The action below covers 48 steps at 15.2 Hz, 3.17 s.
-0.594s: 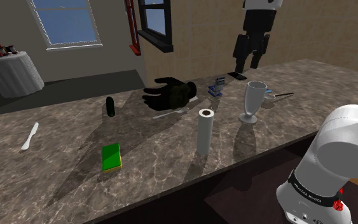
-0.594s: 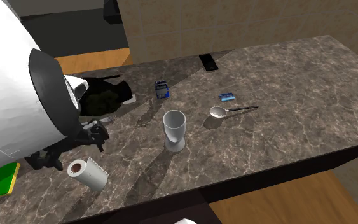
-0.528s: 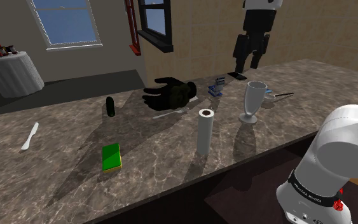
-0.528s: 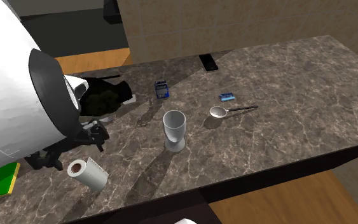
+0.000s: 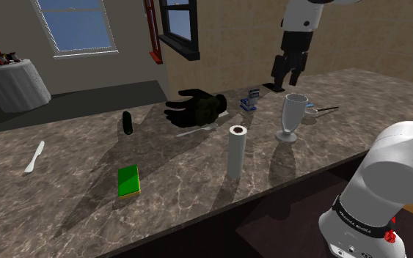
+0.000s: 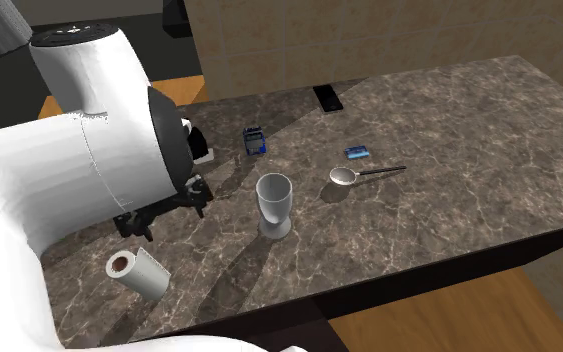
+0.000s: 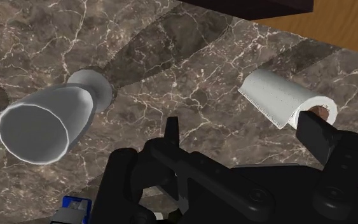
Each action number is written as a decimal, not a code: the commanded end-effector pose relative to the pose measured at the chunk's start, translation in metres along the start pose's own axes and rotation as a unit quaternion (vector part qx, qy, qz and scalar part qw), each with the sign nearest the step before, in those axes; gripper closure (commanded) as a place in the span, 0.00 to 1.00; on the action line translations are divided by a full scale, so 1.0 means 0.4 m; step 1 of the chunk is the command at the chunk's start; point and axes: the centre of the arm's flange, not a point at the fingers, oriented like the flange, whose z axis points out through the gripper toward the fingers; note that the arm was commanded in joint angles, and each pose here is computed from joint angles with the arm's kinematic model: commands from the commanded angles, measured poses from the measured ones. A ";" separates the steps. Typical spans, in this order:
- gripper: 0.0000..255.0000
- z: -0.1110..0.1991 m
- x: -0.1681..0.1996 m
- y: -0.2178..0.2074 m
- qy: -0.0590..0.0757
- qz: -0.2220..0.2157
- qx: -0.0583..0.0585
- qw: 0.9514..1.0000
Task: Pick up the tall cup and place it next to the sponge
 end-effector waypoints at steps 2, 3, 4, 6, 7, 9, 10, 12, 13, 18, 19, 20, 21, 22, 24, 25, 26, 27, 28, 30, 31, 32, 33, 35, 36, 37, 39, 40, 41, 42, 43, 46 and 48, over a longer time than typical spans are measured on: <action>0.00 0.048 0.027 0.085 -0.001 0.003 -0.006 1.000; 0.00 0.062 0.037 0.111 -0.002 0.005 -0.008 1.000; 0.00 0.077 0.046 0.138 -0.002 0.006 -0.010 1.000; 0.00 0.106 0.066 0.191 -0.003 0.009 -0.014 1.000; 0.00 0.121 0.075 0.218 -0.003 0.010 -0.016 1.000; 0.00 0.149 0.094 0.272 -0.004 0.013 -0.020 1.000; 0.00 0.163 0.103 0.299 -0.005 0.014 -0.021 1.000; 0.00 0.191 0.122 0.353 -0.005 0.017 -0.025 1.000; 0.00 0.205 0.131 0.380 -0.006 0.018 -0.027 0.999; 0.00 0.266 0.162 0.477 -0.007 0.023 -0.034 0.999; 0.00 0.279 0.161 0.478 -0.007 0.023 -0.034 0.999; 0.00 0.292 0.161 0.479 -0.007 0.023 -0.034 0.999; 0.00 0.305 0.161 0.480 -0.007 0.023 -0.034 0.999; 0.00 0.318 0.161 0.481 -0.007 0.023 -0.034 0.999; 0.00 0.345 0.160 0.483 -0.007 0.023 -0.034 0.999; 0.00 0.352 0.160 0.483 -0.007 0.023 -0.034 0.999; 0.00 0.352 0.160 0.483 -0.007 0.023 -0.034 0.999; 0.00 0.352 0.160 0.483 -0.007 0.023 -0.034 0.999; 0.00 0.352 0.160 0.483 -0.007 0.023 -0.034 0.999; 0.00 0.352 0.160 0.483 -0.007 0.023 -0.034 0.999; 0.00 0.352 0.160 0.483 -0.007 0.023 -0.034 0.999; 0.00 0.352 0.160 0.483 -0.007 0.023 -0.034 0.999; 1.00 0.352 0.160 0.483 -0.007 0.023 -0.034 0.999; 1.00 0.352 0.160 0.483 -0.007 0.023 -0.034 0.999; 1.00 0.352 0.160 0.483 -0.007 0.023 -0.034 0.999; 1.00 0.352 0.160 0.483 -0.007 0.023 -0.034 0.999; 1.00 0.352 0.160 0.483 -0.007 0.023 -0.034 0.999; 1.00 0.352 0.160 0.483 -0.007 0.023 -0.034 0.999; 1.00 0.352 0.160 0.483 -0.007 0.023 -0.034 0.999; 1.00 0.352 0.160 0.483 -0.007 0.023 -0.034 0.999; 1.00 0.339 0.160 0.483 -0.007 0.023 -0.034 0.999; 1.00 0.300 0.159 0.480 -0.007 0.023 -0.034 0.999; 1.00 0.273 0.158 0.479 -0.007 0.023 -0.034 0.999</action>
